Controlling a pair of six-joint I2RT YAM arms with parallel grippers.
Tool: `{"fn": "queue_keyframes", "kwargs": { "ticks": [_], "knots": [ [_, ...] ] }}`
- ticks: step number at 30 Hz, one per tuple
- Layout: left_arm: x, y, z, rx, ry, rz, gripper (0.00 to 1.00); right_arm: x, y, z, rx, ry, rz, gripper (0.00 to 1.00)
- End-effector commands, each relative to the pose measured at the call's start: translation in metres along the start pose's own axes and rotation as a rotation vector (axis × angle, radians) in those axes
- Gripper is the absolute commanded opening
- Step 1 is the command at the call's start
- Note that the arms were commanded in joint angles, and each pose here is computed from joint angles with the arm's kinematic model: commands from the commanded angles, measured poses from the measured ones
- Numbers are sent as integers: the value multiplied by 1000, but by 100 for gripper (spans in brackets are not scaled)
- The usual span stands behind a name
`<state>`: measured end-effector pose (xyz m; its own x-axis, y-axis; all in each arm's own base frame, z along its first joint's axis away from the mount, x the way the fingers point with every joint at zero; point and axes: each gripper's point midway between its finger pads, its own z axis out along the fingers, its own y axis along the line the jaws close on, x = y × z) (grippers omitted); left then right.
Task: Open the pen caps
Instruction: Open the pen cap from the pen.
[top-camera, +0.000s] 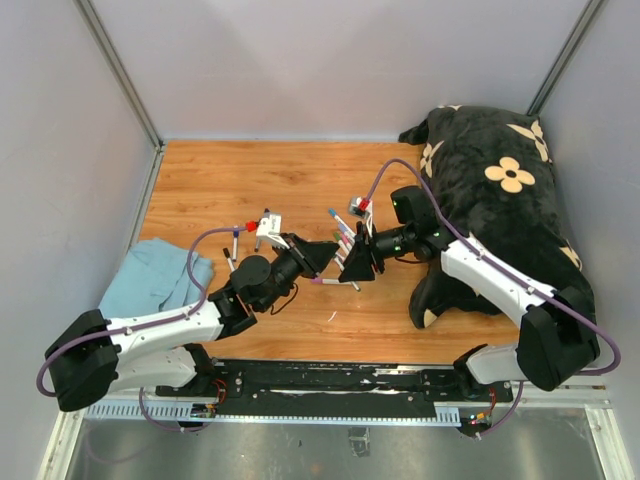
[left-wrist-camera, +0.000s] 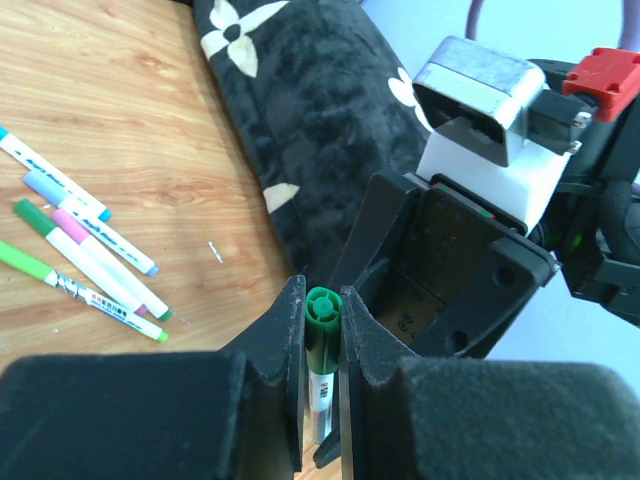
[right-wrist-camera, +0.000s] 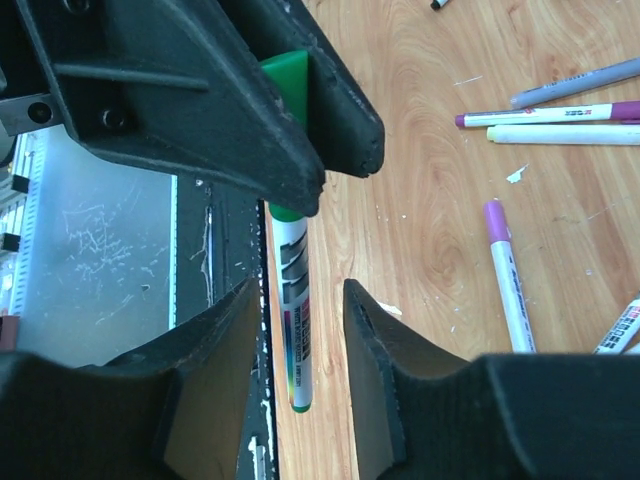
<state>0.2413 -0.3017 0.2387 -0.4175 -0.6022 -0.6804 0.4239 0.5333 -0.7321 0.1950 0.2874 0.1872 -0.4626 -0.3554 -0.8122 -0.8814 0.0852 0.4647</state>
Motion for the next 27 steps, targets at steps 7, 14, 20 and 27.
{"fn": "queue_keyframes", "kwargs": {
  "ticks": [7, 14, 20, 27],
  "knots": [
    [-15, -18, -3, 82, -64, -31, 0, -3, 14, 9, -88, -20, 27, 5],
    [-13, -5, -5, 18, -61, -79, 38, -4, 7, 5, -17, -8, 10, 1],
    [-6, -3, 0, 3, -37, -81, 39, -4, 1, 4, 22, -6, 5, 1],
    [2, 3, 5, -26, -9, -72, 35, -4, -4, 2, 59, 2, -2, 1]
  ]
}}
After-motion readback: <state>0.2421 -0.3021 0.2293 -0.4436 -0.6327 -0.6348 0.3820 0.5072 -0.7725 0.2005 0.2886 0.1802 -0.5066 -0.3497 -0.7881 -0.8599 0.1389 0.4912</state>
